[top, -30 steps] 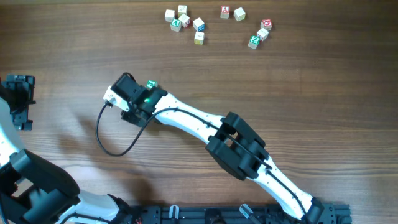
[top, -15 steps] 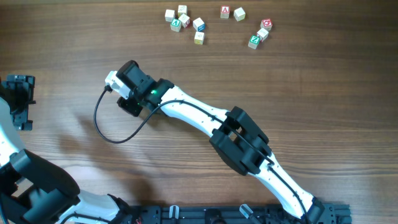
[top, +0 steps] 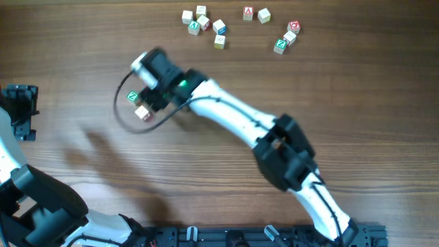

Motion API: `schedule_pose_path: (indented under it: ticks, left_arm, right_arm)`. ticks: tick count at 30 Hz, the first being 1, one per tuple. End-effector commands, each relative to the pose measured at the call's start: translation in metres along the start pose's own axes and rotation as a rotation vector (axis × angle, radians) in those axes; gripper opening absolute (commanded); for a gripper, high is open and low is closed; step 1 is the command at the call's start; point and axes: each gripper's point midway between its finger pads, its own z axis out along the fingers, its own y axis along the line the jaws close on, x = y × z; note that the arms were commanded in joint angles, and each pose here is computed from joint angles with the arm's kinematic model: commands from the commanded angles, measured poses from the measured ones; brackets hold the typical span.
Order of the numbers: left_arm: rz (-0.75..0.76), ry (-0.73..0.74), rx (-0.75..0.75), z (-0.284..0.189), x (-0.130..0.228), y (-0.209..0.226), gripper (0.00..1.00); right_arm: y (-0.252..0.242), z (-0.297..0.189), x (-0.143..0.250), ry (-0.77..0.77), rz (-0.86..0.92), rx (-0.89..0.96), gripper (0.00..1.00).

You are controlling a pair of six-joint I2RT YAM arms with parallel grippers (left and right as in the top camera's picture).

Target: Form a circle

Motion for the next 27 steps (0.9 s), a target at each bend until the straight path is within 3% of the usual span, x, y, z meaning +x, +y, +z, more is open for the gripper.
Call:
schedule_pose_path:
  ticks: [1, 3, 4, 6, 7, 8, 9, 13, 14, 19, 21, 23, 27]
  left_arm:
    - [0.108, 0.108, 0.134, -0.004, 0.019, -0.025, 0.89]
    - [0.207, 0.159, 0.199, -0.006, 0.035, -0.039, 0.84]
    - [0.277, 0.161, 0.210, -0.006, 0.043, -0.046, 0.77]
    - [0.387, 0.164, 0.231, -0.006, 0.059, -0.059, 0.77]
    - [0.434, 0.160, 0.241, -0.006, 0.067, -0.067, 0.94]
    - [0.469, 0.138, 0.239, -0.004, 0.073, -0.075, 1.00]
    - [0.491, 0.121, 0.244, -0.004, 0.077, -0.082, 1.00]
    - [0.547, 0.114, 0.279, -0.005, 0.094, -0.100, 1.00]
    - [0.548, 0.102, 0.268, -0.005, 0.092, -0.099, 1.00]
    - [0.545, 0.083, 0.247, -0.003, 0.087, -0.096, 1.00]
    - [0.545, 0.083, 0.247, -0.003, 0.087, -0.096, 1.00]
    - [0.545, 0.083, 0.247, -0.003, 0.087, -0.096, 1.00]
    - [0.545, 0.083, 0.247, -0.003, 0.087, -0.096, 1.00]
  right_arm:
    - [-0.074, -0.050, -0.026, -0.070, 0.242, 0.110, 0.84]
    - [-0.101, -0.045, -0.003, -0.004, 0.414, 0.070, 0.67]
    - [-0.106, -0.038, 0.010, 0.029, 0.455, 0.036, 0.67]
    - [-0.113, -0.029, 0.025, 0.069, 0.482, 0.016, 0.55]
    - [-0.113, -0.021, 0.032, 0.081, 0.483, 0.017, 0.41]
    - [-0.112, -0.011, 0.041, 0.097, 0.484, 0.016, 0.31]
    - [-0.109, -0.003, 0.048, 0.109, 0.476, 0.014, 0.25]
    - [-0.073, 0.016, 0.064, 0.166, 0.391, -0.165, 0.26]
    - [-0.065, 0.017, 0.062, 0.159, 0.371, -0.220, 0.31]
    - [-0.049, 0.037, 0.076, 0.188, 0.394, -0.316, 0.31]
    - [-0.048, 0.044, 0.082, 0.196, 0.391, -0.318, 0.26]
    - [-0.030, 0.044, 0.078, 0.173, 0.305, -0.397, 0.23]
    - [-0.022, 0.060, 0.073, 0.128, 0.263, -0.385, 0.24]
